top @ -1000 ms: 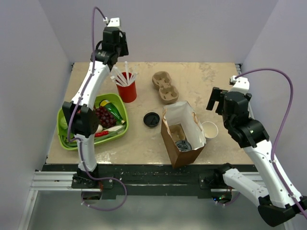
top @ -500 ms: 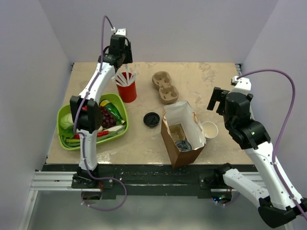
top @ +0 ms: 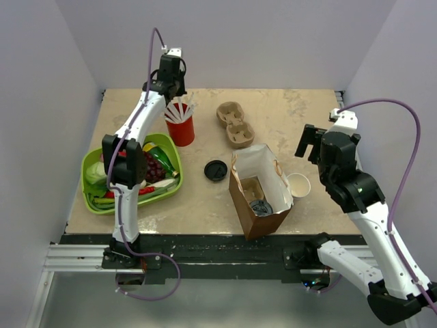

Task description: Pack the takeout coffee

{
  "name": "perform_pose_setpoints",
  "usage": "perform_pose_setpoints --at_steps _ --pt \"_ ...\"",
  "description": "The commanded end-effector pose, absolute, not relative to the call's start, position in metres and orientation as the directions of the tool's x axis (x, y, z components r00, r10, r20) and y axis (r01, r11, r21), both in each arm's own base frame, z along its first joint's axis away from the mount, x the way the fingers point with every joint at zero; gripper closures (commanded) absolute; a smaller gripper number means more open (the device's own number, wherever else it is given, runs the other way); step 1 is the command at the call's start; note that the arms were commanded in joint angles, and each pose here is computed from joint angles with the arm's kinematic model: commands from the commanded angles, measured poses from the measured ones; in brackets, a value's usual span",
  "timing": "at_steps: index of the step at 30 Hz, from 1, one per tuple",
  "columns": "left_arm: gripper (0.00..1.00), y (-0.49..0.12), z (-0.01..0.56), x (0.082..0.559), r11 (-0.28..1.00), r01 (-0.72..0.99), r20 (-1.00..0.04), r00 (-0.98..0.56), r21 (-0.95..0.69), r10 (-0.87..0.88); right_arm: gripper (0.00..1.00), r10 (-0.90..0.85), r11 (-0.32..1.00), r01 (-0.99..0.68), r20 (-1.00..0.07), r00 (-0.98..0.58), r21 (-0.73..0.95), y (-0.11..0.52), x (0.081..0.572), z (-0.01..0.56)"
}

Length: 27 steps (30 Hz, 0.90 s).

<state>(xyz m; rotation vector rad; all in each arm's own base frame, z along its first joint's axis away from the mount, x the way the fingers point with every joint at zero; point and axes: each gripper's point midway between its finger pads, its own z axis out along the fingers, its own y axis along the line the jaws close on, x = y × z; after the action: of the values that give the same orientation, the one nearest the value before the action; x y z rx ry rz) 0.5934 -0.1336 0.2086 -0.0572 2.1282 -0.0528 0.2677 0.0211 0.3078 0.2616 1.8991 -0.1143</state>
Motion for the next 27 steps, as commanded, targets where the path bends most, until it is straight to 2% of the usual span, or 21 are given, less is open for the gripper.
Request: perform_pose_setpoints --at_steps 1,8,14,18,23,27 --pt "1.0 -0.127 0.243 0.595 0.998 -0.021 -0.887 -0.457 -0.064 -0.067 0.02 0.144 0.961 0.267 -0.954 -0.261 0.072 0.014 0.266 0.322" --pt "1.0 -0.125 0.308 0.572 0.997 0.02 -0.928 -0.366 -0.08 -0.067 0.02 0.154 0.963 0.255 -0.958 -0.242 0.09 0.015 0.263 0.326" --pt "1.0 -0.122 0.408 0.528 0.987 0.085 -0.975 -0.192 -0.134 -0.115 0.02 0.155 0.964 0.248 -0.961 -0.229 0.097 0.014 0.26 0.329" --pt "1.0 -0.137 0.482 0.477 0.953 0.246 -0.984 -0.07 -0.176 -0.164 0.02 0.155 0.963 0.25 -0.963 -0.218 0.099 0.013 0.259 0.33" --pt "1.0 -0.19 0.529 0.423 0.881 0.449 -0.985 0.011 -0.148 -0.171 0.02 0.158 0.963 0.25 -0.965 -0.209 0.104 0.012 0.26 0.333" --pt "1.0 -0.244 0.551 0.372 0.759 0.643 -0.988 0.025 -0.099 -0.15 0.02 0.159 0.962 0.25 -0.965 -0.207 0.105 0.012 0.259 0.331"
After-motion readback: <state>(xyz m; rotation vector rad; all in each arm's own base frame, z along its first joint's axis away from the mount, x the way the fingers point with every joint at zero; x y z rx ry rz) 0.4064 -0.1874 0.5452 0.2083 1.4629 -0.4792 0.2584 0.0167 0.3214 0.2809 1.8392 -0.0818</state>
